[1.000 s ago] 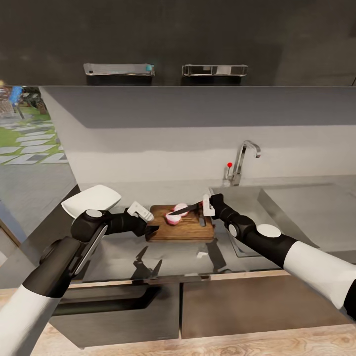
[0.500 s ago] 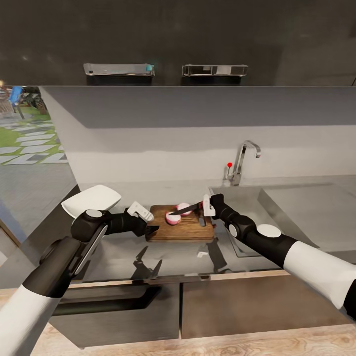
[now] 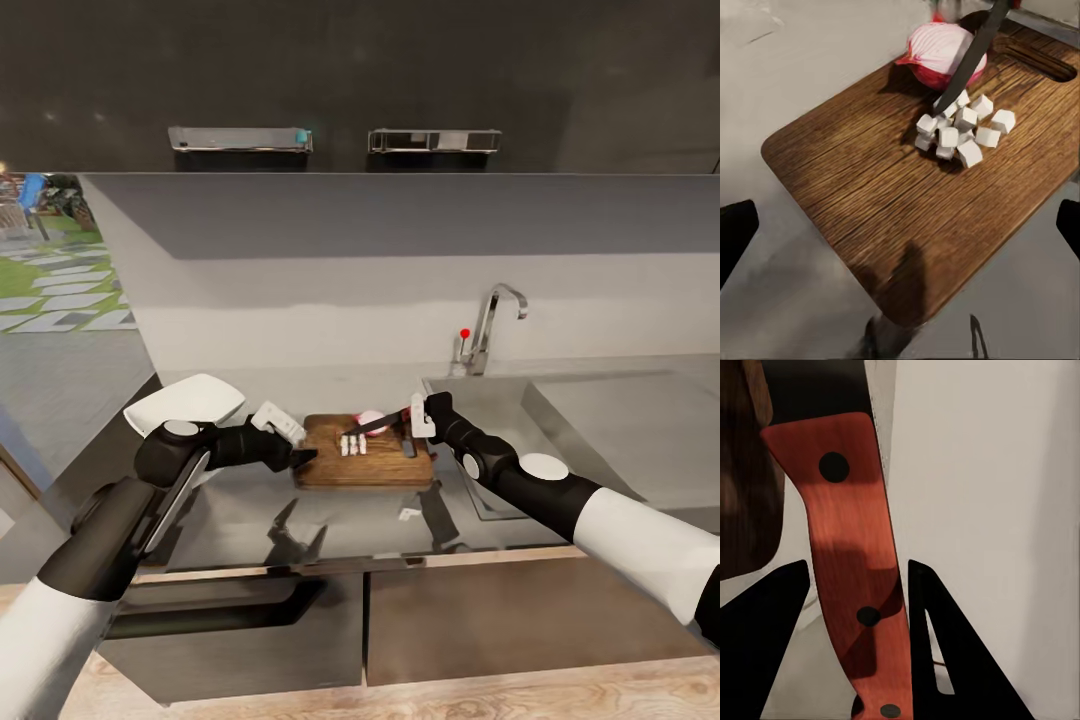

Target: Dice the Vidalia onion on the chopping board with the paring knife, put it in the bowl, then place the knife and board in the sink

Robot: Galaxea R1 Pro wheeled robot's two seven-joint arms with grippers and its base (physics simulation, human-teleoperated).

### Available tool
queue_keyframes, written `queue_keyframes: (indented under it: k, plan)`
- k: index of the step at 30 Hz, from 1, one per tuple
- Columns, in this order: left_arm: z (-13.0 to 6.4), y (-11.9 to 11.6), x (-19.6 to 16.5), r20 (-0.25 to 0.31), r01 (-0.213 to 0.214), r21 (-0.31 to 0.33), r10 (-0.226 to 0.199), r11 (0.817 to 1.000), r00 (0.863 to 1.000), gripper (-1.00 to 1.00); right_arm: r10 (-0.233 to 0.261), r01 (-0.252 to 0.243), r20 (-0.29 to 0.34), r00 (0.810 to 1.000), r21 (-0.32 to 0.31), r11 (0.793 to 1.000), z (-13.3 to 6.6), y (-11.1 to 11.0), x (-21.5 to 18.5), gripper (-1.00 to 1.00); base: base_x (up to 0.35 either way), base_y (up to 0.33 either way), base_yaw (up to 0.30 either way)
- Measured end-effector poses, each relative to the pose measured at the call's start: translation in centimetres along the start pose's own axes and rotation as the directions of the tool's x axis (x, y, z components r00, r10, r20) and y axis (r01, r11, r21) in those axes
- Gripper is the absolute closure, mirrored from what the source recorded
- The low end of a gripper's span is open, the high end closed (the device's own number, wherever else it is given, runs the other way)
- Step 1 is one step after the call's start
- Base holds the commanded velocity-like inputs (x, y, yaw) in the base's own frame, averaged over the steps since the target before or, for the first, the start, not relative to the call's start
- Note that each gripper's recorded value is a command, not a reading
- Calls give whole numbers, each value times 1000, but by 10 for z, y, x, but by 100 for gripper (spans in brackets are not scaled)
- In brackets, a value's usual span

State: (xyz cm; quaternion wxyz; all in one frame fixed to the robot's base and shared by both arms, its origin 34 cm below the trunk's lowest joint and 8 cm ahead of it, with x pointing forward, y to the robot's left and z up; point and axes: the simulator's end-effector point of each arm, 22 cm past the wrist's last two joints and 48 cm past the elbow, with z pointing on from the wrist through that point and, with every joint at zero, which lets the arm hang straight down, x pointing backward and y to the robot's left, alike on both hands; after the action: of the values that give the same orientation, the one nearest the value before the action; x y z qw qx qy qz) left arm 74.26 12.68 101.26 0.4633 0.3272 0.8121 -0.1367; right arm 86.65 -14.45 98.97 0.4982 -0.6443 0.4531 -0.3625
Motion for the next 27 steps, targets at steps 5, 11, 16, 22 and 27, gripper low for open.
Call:
queue_keyframes:
  k: [5,11,16,22,27]
  plan:
    - [-4,10,-2,13,20,-17,-20,1000,1000,-100,0,0,-2,1000,0,1000,0,0,1,100,19,0,0]
    - [-6,11,-6,12,22,-17,-22,1000,1000,-100,0,0,-2,1000,0,1000,-1,-4,1,100,1,0,0]
    - [-10,11,-11,12,22,-17,-22,1000,1000,-100,0,0,-3,1000,0,1000,-3,-11,1,100,0,0,0]
    - [-10,11,-11,12,22,-17,-22,1000,1000,-100,1,-1,-4,1000,0,1000,-3,-11,1,100,0,0,0]
    - [-10,11,-12,15,19,-17,-18,1000,1000,-100,1,-1,-4,1000,0,1000,-3,-11,1,100,53,0,0]
